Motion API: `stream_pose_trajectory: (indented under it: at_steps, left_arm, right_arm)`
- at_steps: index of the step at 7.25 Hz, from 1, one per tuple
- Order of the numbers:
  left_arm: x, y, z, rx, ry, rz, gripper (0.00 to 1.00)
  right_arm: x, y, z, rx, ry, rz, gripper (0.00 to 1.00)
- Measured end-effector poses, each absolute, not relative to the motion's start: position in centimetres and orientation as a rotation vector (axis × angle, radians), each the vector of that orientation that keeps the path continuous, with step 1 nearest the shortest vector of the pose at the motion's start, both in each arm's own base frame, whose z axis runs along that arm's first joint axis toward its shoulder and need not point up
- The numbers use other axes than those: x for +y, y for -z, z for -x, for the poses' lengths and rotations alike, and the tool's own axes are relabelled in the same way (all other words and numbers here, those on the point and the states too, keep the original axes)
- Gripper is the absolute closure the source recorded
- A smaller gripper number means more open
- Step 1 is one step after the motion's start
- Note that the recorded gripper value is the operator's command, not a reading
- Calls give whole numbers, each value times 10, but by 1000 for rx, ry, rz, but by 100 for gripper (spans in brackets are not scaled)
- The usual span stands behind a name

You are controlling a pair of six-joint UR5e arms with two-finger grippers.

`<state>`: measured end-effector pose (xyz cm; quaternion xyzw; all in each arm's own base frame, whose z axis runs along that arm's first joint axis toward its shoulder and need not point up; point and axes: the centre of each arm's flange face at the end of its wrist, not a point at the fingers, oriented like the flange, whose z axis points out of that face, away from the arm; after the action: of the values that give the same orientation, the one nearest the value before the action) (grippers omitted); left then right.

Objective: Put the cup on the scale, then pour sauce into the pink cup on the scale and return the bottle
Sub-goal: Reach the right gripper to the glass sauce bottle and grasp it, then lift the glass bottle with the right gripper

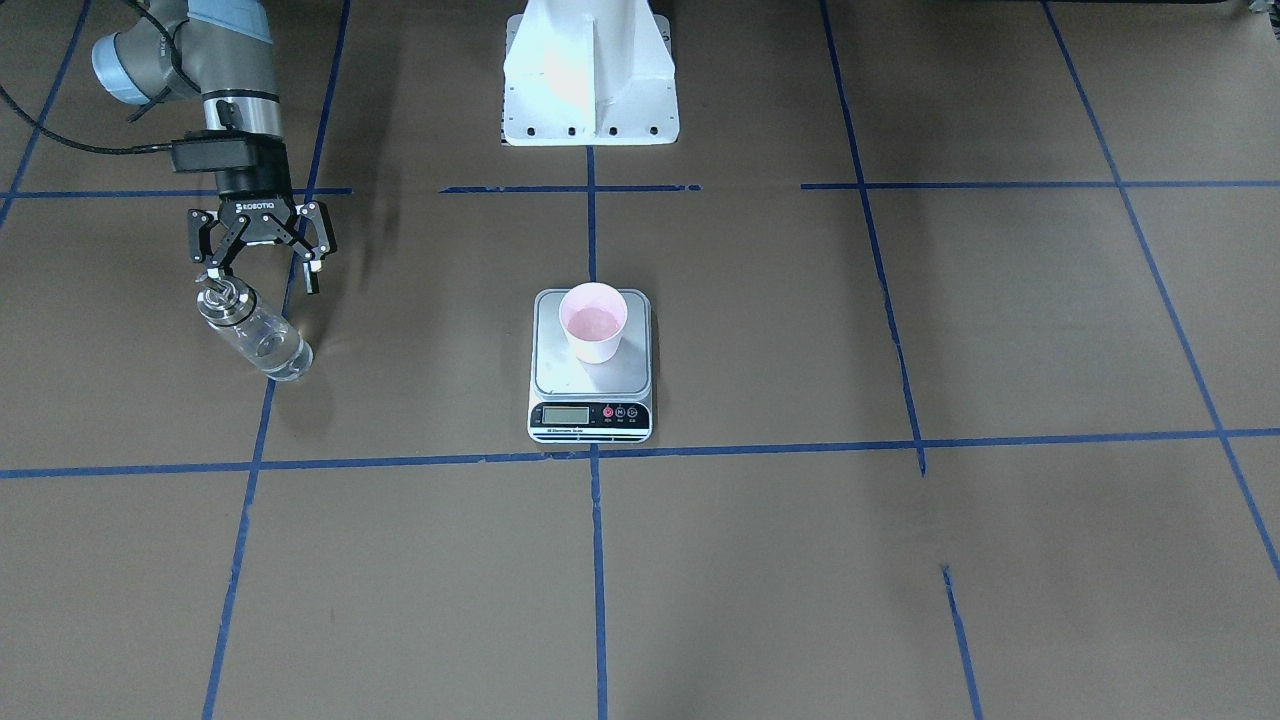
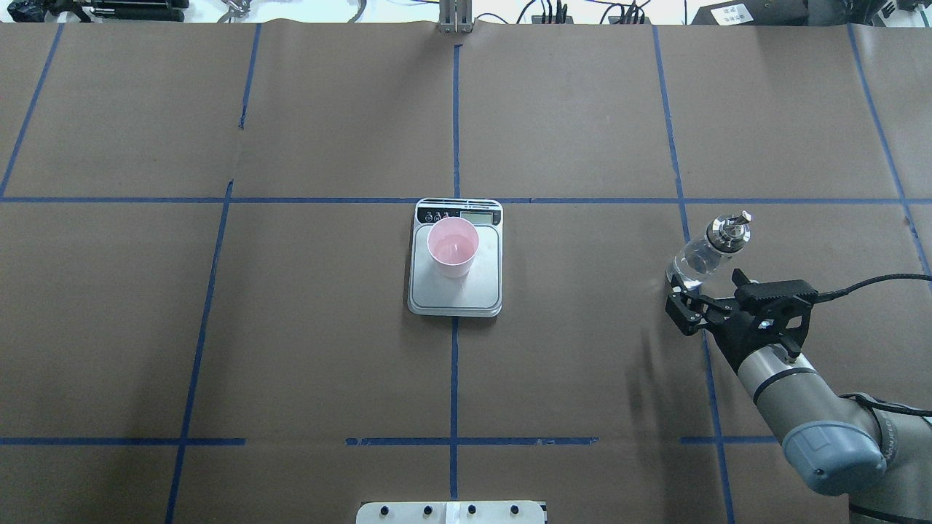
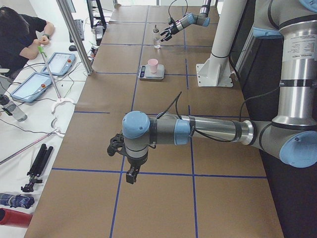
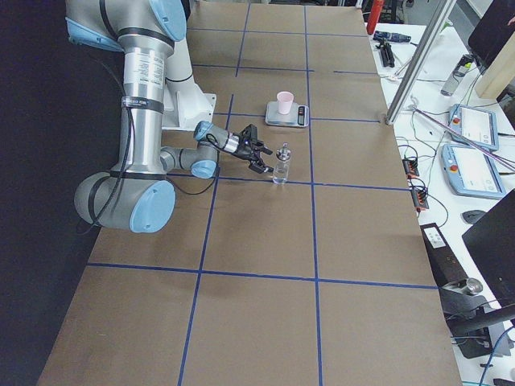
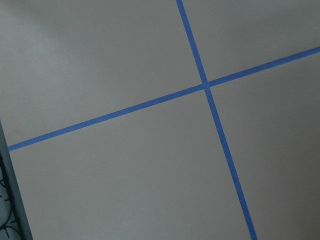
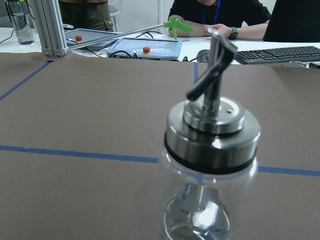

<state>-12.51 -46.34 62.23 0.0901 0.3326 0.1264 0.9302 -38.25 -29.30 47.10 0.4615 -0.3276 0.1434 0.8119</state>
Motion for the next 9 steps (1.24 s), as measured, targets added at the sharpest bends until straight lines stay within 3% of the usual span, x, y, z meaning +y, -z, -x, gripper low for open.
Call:
stream_pose_trajectory:
  at_steps: [9]
  left_arm:
    - [-462, -621, 125, 681, -261, -186, 0]
  right_arm:
    - [-328, -463, 381, -671, -383, -1035, 0]
